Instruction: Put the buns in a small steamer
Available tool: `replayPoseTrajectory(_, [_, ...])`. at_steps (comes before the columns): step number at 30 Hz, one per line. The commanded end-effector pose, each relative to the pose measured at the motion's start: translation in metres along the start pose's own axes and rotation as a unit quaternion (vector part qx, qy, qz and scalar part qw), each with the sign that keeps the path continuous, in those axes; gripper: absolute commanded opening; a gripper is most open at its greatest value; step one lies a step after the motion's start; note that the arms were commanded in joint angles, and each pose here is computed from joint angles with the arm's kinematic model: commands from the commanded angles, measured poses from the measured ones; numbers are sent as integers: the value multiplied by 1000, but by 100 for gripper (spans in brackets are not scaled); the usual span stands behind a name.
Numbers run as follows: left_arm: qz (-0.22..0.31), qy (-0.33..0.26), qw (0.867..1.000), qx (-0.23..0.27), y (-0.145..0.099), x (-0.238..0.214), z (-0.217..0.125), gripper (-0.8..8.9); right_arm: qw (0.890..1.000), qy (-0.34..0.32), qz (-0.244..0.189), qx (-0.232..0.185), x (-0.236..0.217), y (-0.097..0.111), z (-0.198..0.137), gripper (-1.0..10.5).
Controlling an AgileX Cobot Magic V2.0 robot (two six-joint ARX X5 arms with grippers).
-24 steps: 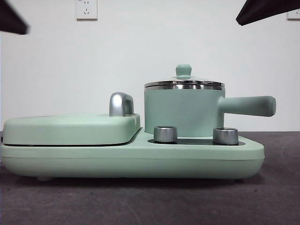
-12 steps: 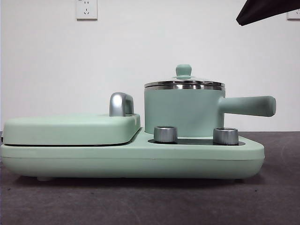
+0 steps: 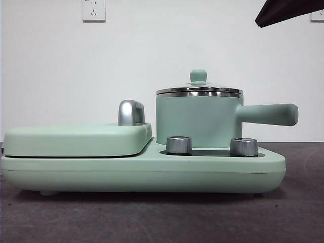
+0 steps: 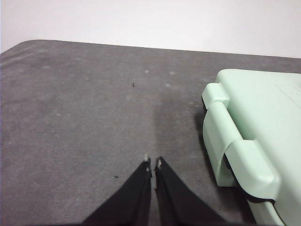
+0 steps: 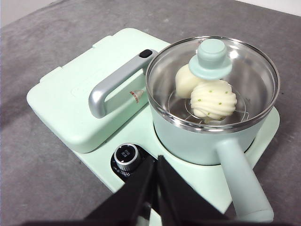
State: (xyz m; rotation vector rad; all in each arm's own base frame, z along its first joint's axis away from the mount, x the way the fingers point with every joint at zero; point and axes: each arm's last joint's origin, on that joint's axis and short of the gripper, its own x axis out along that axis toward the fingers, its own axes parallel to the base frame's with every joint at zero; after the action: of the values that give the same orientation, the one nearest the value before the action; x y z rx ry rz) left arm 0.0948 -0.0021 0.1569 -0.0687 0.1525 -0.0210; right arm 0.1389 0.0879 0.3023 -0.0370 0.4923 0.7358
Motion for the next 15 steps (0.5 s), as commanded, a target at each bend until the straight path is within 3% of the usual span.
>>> replayPoseTrajectory(1, [0, 1, 1000, -1, 0, 2, -5, 16, 1000, -6, 2, 2, 0, 1, 3, 12])
replayPoseTrajectory(13, [0, 2, 1000, -1, 0, 2, -5, 16, 1000, -7, 2, 2, 0, 1, 3, 12])
replayPoseTrajectory(15, [0, 2, 1000, -1, 0, 2, -5, 16, 999, -14, -2, -29, -4, 2, 3, 12])
